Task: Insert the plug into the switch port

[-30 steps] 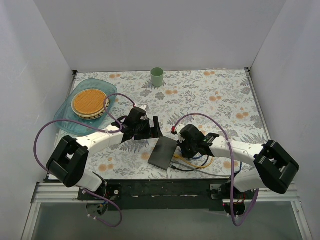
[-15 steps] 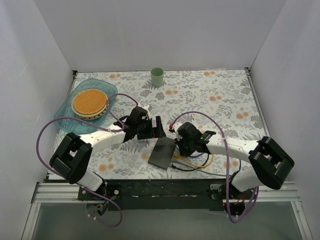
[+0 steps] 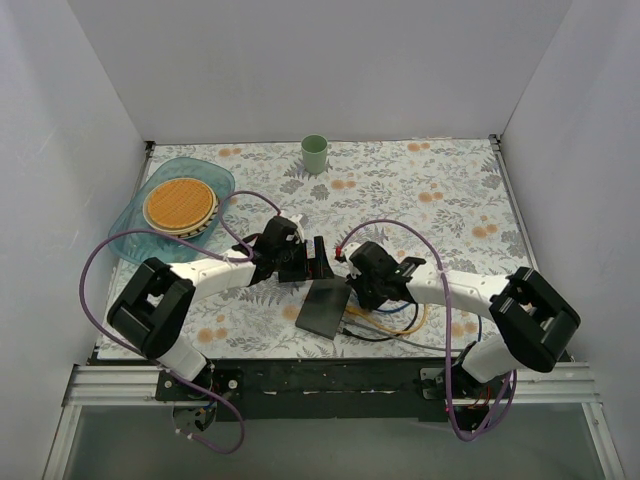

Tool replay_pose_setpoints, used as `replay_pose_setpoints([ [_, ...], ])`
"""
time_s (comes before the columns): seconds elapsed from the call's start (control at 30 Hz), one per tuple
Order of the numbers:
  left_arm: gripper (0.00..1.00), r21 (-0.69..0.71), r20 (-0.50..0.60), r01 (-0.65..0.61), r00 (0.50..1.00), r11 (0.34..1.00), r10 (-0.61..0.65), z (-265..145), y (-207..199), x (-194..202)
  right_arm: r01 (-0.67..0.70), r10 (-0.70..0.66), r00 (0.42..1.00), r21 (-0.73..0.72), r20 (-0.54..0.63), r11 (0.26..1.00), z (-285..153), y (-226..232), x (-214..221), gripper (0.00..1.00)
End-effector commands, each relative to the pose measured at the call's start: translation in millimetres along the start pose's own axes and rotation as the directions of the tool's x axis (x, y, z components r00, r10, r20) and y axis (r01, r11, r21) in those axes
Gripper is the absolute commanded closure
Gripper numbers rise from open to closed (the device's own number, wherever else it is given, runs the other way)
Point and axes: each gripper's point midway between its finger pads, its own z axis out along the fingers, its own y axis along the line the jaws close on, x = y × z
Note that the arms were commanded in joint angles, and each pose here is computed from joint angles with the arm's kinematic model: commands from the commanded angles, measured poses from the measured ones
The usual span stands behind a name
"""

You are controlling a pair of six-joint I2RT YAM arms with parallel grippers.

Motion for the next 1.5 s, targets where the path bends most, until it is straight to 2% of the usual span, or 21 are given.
replay_pose_setpoints([
  [0.0, 0.09, 0.035, -0.012, -0.015, 1.0, 0.999, 0.015, 4, -6, 2, -0.014, 0.02, 0.998, 0.081, -0.064, 0.997, 2, -14, 13, 0.99],
  [0.53, 0.12, 0.049, -0.029, 0.0, 1.0, 0.999, 0.001, 12, -7, 7, 0.068, -0.066, 0.992, 0.017, -0.105, 0.998, 7, 9, 11, 0.99],
  [0.83, 0.15, 0.075, -0.038, -0.019, 0.999, 0.997, 0.022, 12, -11, 9, 0.104, -0.105, 0.993, -0.019, -0.057, 0.994, 3, 19, -2, 0.99],
  [0.97, 0.16, 0.084, -0.048, -0.041, 0.998, 0.996, 0.045, 13, -10, 13, 0.148, -0.146, 0.988, -0.048, 0.04, 0.988, -2, 24, -16, 0.99],
  [1.03, 0.18, 0.108, -0.037, -0.057, 0.997, 0.993, 0.061, 14, -13, 12, 0.152, -0.149, 0.987, -0.037, 0.064, 0.988, -3, 22, -14, 0.99],
  [1.07, 0.19, 0.109, -0.042, -0.063, 0.997, 0.992, 0.068, 14, -11, 15, 0.17, -0.164, 0.979, -0.041, 0.118, 0.985, -9, 23, -23, 0.99],
  [1.23, 0.3, 0.155, -0.05, -0.082, 0.995, 0.985, 0.091, 13, -15, 21, 0.185, -0.176, 0.961, -0.019, 0.213, 0.983, -15, 20, -33, 0.99],
  [1.33, 0.37, 0.166, -0.057, -0.081, 0.994, 0.983, 0.092, 13, -16, 24, 0.183, -0.178, 0.961, -0.003, 0.21, 0.983, -15, 18, -36, 0.99],
  [1.47, 0.4, 0.194, -0.055, -0.091, 0.993, 0.977, 0.103, 10, -24, 26, 0.175, -0.166, 0.966, -0.028, 0.196, 0.984, -7, 24, -41, 0.99],
])
